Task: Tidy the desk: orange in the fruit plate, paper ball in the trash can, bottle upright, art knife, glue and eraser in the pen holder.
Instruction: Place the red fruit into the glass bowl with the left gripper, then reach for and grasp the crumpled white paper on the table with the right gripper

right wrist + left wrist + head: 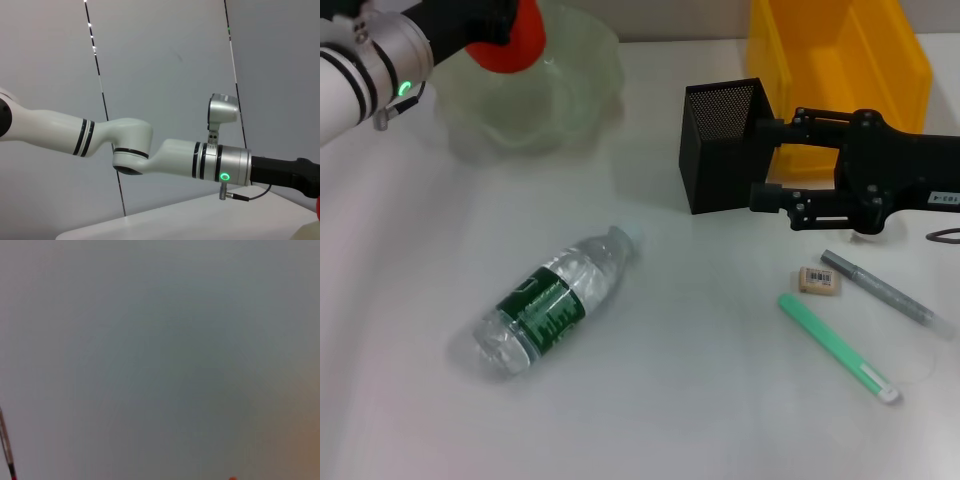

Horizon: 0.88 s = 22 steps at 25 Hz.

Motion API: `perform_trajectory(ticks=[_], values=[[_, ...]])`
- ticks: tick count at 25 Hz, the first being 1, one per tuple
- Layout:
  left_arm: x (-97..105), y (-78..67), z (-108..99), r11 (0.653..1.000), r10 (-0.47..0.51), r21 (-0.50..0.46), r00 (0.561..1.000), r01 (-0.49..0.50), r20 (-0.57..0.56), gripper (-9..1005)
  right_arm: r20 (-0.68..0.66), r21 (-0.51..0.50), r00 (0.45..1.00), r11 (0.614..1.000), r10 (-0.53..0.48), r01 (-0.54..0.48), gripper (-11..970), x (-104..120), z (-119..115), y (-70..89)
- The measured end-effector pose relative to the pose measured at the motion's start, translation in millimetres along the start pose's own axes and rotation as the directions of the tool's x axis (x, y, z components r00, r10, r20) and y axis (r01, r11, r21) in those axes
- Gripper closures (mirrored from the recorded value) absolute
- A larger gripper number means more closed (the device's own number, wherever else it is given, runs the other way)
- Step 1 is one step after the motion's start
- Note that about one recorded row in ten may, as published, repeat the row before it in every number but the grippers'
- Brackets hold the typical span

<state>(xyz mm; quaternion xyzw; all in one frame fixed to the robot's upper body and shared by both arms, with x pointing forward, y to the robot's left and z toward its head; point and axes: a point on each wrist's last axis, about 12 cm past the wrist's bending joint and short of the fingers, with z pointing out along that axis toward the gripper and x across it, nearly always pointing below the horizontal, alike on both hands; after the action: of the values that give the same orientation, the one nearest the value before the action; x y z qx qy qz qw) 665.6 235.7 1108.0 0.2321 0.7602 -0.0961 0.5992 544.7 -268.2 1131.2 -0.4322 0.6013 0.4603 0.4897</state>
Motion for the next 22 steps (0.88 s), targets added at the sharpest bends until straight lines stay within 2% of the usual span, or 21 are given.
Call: perform_trajectory(ticks=[3, 7, 9, 10, 12, 14, 15, 18, 19, 22], values=[[-0.4, -1.9, 1.1, 1.000, 0.005, 0.003, 1.000, -0.005, -0.001, 838, 0.000, 0.002, 1.000, 1.000, 0.001, -0.001, 190, 0.2, -0.2, -0.1], [0.0, -3.3, -4.4, 0.997, -0.070, 0.046, 0.997, 0.068, 0.034, 809, 0.000, 0.012, 1.000, 1.000, 0.002, -0.002, 190, 0.5, 0.6, -1.1], [0.2, -7.0, -16.2, 0.979, -0.160, 0.144, 0.982, 0.145, 0.096, 714, 0.000, 0.030, 1.000, 1.000, 0.004, -0.004, 190, 0.6, 4.3, -3.1], [0.2, -7.0, -16.2, 0.979, -0.160, 0.144, 0.982, 0.145, 0.096, 666, 0.000, 0.030, 1.000, 1.000, 0.004, -0.004, 190, 0.6, 4.3, -3.1], [0.9, -8.5, -26.1, 0.963, -0.213, 0.200, 0.966, 0.182, 0.146, 571, 0.001, 0.041, 1.000, 0.999, 0.013, -0.013, 190, 0.1, 7.1, -4.9], [5.3, -13.9, -50.8, 0.921, -0.304, 0.321, 0.921, 0.219, 0.244, 490, -0.003, 0.070, 0.999, 0.996, 0.054, -0.054, 190, -2.7, 9.3, -9.2], [5.3, -13.9, -50.8, 0.921, -0.304, 0.321, 0.921, 0.219, 0.244, 450, -0.003, 0.070, 0.999, 0.996, 0.054, -0.054, 190, -2.7, 9.3, -9.2], [15.7, -21.5, -78.8, 0.880, -0.355, 0.427, 0.885, 0.208, 0.300, 329, -0.025, 0.121, 0.992, 0.985, 0.124, -0.120, 190, -13.3, 11.8, -16.4], [26.0, -28.4, -95.4, 0.858, -0.366, 0.478, 0.877, 0.189, 0.310, 217, -0.058, 0.161, 0.984, 0.974, 0.171, -0.160, 190, -23.1, 13.6, -19.6], [37.9, -37.0, -105.7, 0.844, -0.360, 0.507, 0.885, 0.174, 0.295, 218, -0.119, 0.216, 0.970, 0.959, 0.213, -0.184, 190, -36.3, 14.7, -21.9]])
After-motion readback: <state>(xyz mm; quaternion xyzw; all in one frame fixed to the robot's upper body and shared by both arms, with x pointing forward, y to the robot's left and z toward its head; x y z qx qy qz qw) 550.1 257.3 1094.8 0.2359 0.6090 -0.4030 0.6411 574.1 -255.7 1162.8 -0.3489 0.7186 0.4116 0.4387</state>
